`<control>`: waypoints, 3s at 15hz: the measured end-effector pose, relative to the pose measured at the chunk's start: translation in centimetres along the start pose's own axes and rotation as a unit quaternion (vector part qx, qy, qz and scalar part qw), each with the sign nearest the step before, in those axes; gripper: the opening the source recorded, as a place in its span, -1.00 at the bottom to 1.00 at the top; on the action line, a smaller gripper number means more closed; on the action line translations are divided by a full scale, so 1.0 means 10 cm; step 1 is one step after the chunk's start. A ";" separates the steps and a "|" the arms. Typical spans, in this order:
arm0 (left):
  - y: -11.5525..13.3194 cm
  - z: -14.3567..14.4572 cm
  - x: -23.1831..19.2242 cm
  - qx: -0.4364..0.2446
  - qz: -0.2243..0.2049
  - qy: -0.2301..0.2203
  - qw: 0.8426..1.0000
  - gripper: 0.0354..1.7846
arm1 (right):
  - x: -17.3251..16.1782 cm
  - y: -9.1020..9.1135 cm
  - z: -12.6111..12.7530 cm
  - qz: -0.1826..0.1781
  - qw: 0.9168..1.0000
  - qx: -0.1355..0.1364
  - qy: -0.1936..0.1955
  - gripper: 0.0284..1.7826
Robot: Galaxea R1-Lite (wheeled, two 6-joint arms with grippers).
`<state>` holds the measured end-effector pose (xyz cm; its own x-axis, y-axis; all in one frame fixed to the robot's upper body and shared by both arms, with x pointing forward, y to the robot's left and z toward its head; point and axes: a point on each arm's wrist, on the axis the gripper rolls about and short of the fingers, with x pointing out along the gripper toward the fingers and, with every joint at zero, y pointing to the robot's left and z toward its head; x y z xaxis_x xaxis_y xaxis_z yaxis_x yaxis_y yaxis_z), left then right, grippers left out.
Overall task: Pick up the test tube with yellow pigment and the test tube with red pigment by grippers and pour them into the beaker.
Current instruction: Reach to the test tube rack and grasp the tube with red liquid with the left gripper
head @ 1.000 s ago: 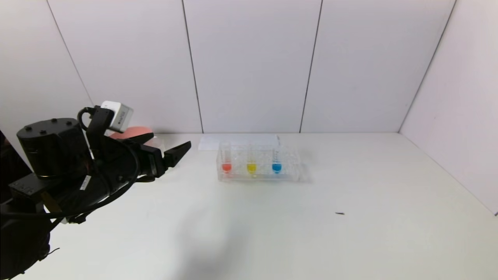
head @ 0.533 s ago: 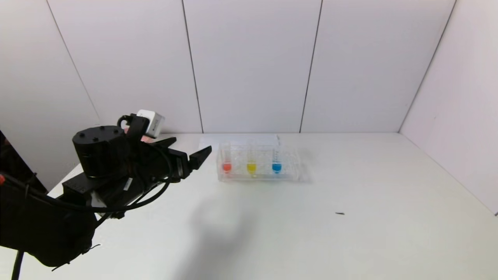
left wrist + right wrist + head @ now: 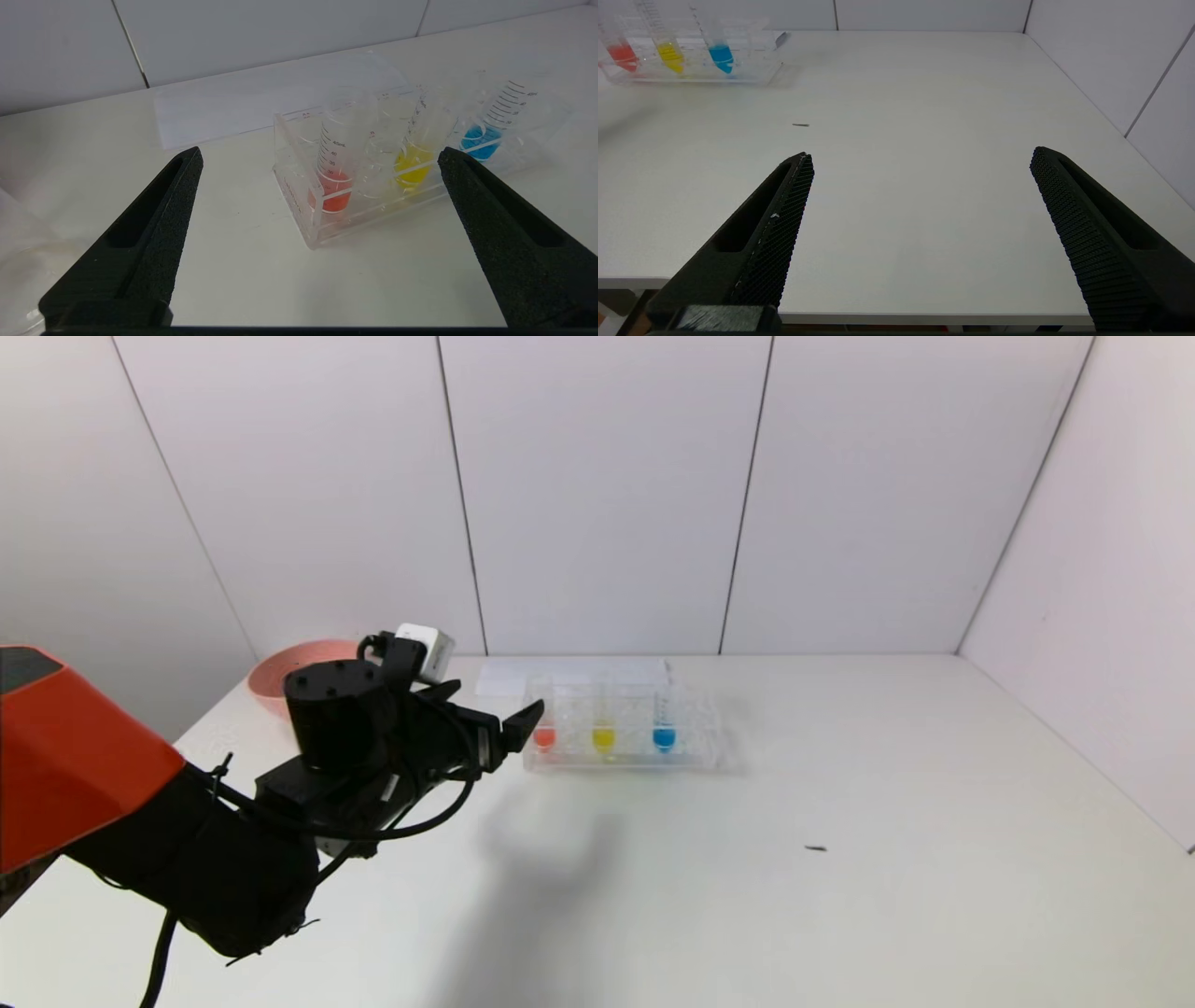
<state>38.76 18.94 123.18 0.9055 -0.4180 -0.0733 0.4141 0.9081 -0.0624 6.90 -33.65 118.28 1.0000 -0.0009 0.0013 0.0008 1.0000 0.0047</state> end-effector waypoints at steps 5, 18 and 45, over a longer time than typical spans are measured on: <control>-0.09 -0.17 0.24 0.005 0.026 -0.006 1.000 0.98 | 0.00 0.00 0.00 0.000 1.000 0.000 0.000 0.91; -0.26 -0.30 0.54 0.018 0.049 -0.006 0.999 0.98 | 0.00 0.00 0.00 0.000 1.000 0.000 0.000 0.91; -0.27 -0.36 0.69 0.025 0.055 0.002 0.998 -0.54 | 0.00 0.00 0.00 0.000 1.000 0.000 0.000 0.91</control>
<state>43.54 13.47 119.25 0.9456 -0.3151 -0.0812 0.3158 0.9488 -0.0044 6.90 -33.66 118.28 1.0000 0.0000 0.0013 0.0000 1.0000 0.0047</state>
